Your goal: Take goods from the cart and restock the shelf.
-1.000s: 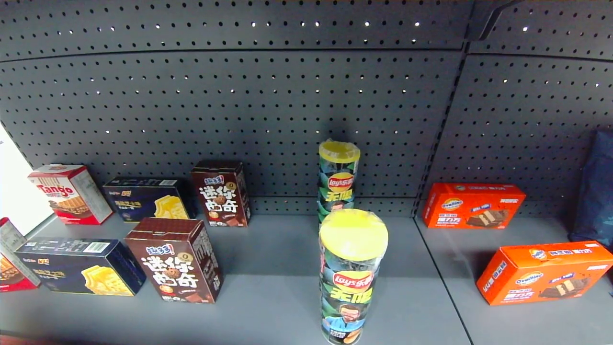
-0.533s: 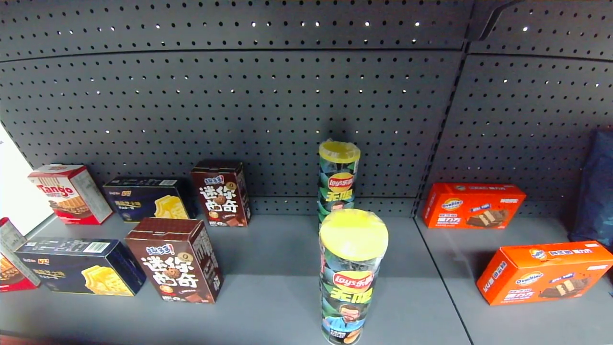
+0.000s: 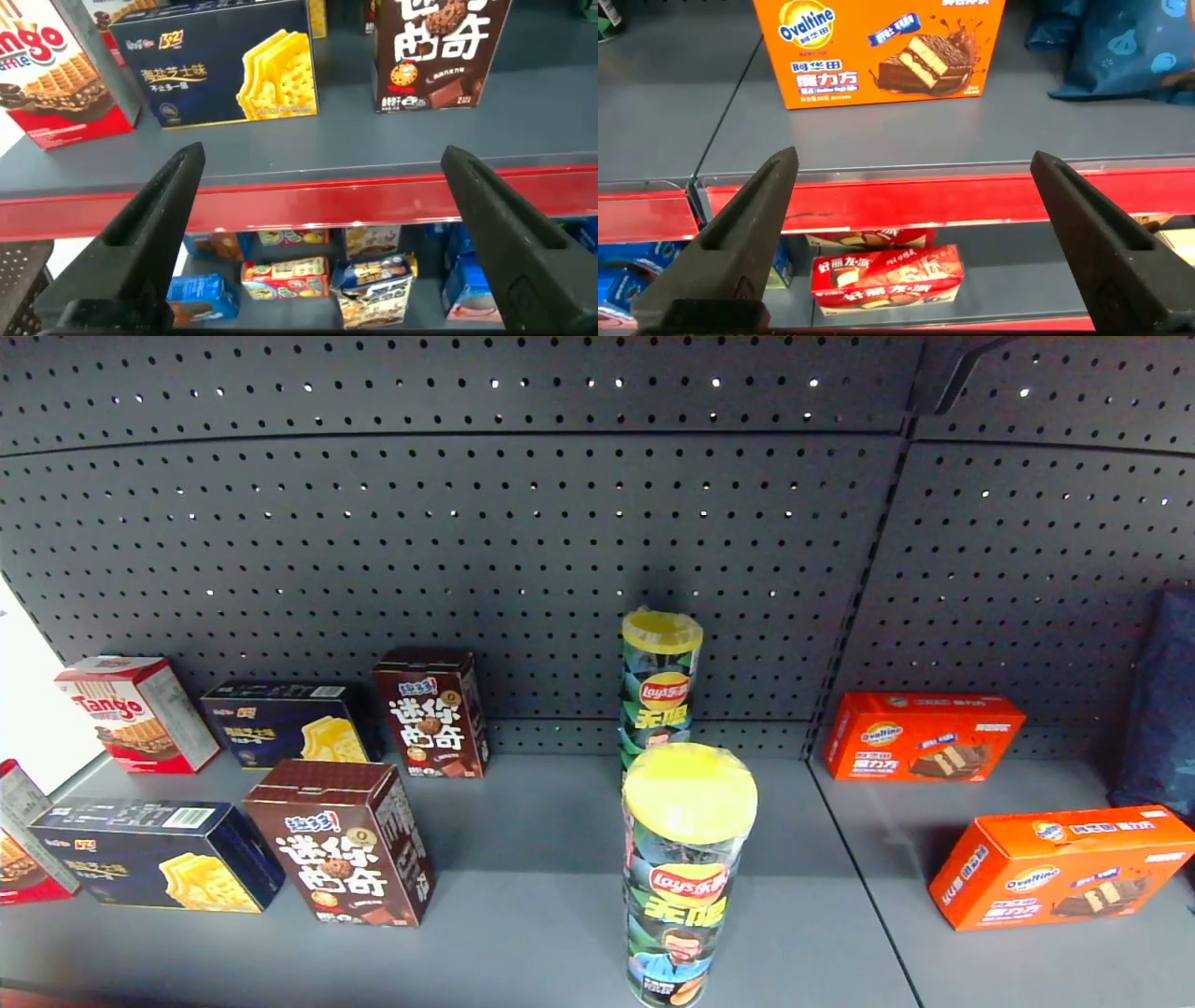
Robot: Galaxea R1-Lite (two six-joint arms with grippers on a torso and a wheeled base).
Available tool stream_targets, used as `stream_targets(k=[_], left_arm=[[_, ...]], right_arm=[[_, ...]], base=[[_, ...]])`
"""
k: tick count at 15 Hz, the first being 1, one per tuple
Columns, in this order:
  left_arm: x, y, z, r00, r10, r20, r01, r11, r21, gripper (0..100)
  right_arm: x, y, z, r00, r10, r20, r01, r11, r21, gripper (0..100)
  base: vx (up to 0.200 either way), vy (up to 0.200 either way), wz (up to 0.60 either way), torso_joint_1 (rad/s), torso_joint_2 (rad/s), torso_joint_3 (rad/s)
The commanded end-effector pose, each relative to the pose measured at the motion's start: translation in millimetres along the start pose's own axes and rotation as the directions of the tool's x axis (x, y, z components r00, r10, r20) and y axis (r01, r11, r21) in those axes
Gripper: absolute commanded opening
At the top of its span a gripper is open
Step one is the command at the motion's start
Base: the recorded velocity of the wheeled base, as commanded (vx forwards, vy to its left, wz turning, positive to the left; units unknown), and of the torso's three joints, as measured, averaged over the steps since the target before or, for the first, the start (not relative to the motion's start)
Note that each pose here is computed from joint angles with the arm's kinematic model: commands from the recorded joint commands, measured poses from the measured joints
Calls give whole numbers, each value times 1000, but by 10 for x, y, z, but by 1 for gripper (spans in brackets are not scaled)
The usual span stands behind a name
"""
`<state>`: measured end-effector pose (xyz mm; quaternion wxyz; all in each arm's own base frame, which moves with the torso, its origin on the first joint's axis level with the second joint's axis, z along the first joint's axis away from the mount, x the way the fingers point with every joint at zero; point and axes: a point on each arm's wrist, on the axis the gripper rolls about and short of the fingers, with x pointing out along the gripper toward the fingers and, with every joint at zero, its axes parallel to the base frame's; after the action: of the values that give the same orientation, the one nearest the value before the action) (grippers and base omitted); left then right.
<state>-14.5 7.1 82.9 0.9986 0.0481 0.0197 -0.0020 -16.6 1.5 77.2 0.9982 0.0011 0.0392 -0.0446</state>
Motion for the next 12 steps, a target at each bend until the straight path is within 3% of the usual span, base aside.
stream_targets(k=[1, 3, 5, 7, 9, 10, 11, 12], left_arm=[[8, 6, 1, 999, -51, 1, 51, 999, 6, 100], [7, 7, 2, 998, -63, 5, 63, 998, 8, 100], [-2, -44, 5, 996, -85, 5, 85, 996, -16, 100], [-46, -112, -60, 993, -116, -10, 116, 993, -15, 100], [-59, -107, -56, 994, -112, 7, 113, 994, -14, 100], [-74, -96, -63, 996, -75, 41, 76, 997, -7, 100], [-79, -78, -68, 999, 6, 39, -5, 1000, -21, 100], [-80, -74, -67, 999, 25, 40, -23, 999, -48, 100]], right_arm=[[4, 0, 3, 1000, 0, -4, 0, 1000, 0, 100], [4, 0, 3, 1000, 0, -4, 0, 1000, 0, 100], [4, 0, 1, 1000, 0, -6, 0, 1000, 0, 100], [4, 0, 3, 1000, 0, -4, 0, 1000, 0, 100], [4, 0, 1, 1000, 0, -6, 0, 1000, 0, 100], [4, 0, 3, 1000, 0, -4, 0, 1000, 0, 100], [4, 0, 1, 1000, 2, -6, -2, 1000, 0, 100], [4, 0, 1, 1000, 0, -6, 0, 1000, 0, 100]], base=[[0, 0, 0, 0, 0, 0], [0, 0, 0, 0, 0, 0], [0, 0, 0, 0, 0, 0], [0, 0, 0, 0, 0, 0], [0, 0, 0, 0, 0, 0], [0, 0, 0, 0, 0, 0], [0, 0, 0, 0, 0, 0], [0, 0, 0, 0, 0, 0]])
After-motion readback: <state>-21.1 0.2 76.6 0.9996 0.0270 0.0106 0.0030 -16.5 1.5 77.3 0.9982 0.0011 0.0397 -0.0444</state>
